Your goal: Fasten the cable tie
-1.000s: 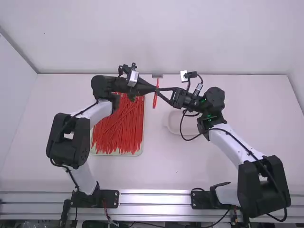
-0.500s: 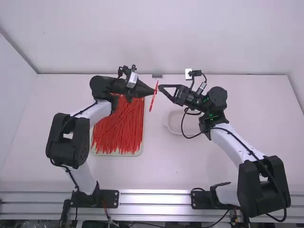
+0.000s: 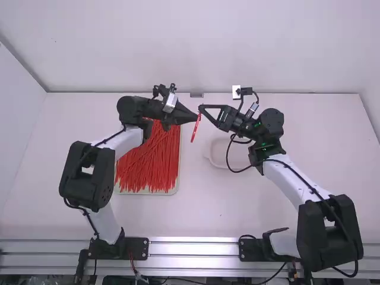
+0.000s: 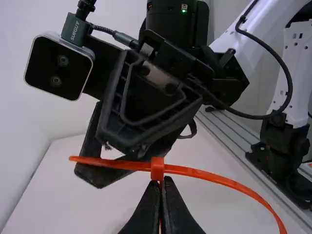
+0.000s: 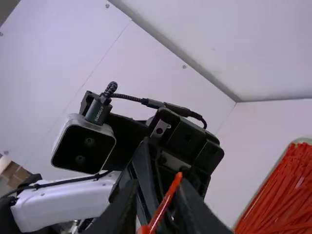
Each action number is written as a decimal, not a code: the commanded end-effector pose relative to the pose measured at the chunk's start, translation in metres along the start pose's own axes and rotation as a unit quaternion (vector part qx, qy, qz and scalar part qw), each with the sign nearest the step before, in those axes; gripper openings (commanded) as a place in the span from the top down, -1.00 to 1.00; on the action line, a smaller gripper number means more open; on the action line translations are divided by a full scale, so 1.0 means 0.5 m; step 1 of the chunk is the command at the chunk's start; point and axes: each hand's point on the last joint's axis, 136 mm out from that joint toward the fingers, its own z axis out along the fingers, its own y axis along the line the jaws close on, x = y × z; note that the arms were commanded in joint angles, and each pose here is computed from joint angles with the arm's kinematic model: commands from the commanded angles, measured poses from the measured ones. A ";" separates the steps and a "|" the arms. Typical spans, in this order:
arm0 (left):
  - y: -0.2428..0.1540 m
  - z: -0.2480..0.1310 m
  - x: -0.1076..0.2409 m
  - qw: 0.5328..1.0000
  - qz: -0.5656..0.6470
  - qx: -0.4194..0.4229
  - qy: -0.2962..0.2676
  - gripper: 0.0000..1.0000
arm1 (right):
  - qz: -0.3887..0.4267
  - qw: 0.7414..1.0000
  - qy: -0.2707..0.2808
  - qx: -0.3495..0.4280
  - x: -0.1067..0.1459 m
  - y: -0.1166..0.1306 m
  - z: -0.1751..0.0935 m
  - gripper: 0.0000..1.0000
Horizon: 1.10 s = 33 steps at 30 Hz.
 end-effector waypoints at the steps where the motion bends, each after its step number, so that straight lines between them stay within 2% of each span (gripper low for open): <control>1: -0.006 0.003 0.007 1.000 -0.002 0.007 0.003 0.97 | -0.018 1.000 -0.006 -0.012 -0.020 0.023 0.007 0.78; 3: -0.006 0.003 0.007 1.000 -0.003 0.008 0.003 0.97 | -0.020 1.000 -0.006 -0.012 -0.021 0.023 0.006 1.00; 16: 0.000 0.002 0.018 0.999 -0.038 0.007 0.003 0.97 | -0.031 0.999 -0.004 -0.013 -0.020 0.023 0.006 1.00; 27: -0.012 0.002 0.064 0.999 -0.054 0.007 0.004 0.97 | -0.036 0.999 -0.024 -0.007 -0.055 0.016 -0.024 1.00; 33: -0.024 0.001 0.087 0.998 -0.067 0.007 0.004 0.97 | -0.058 0.997 -0.034 -0.027 -0.068 0.040 -0.031 1.00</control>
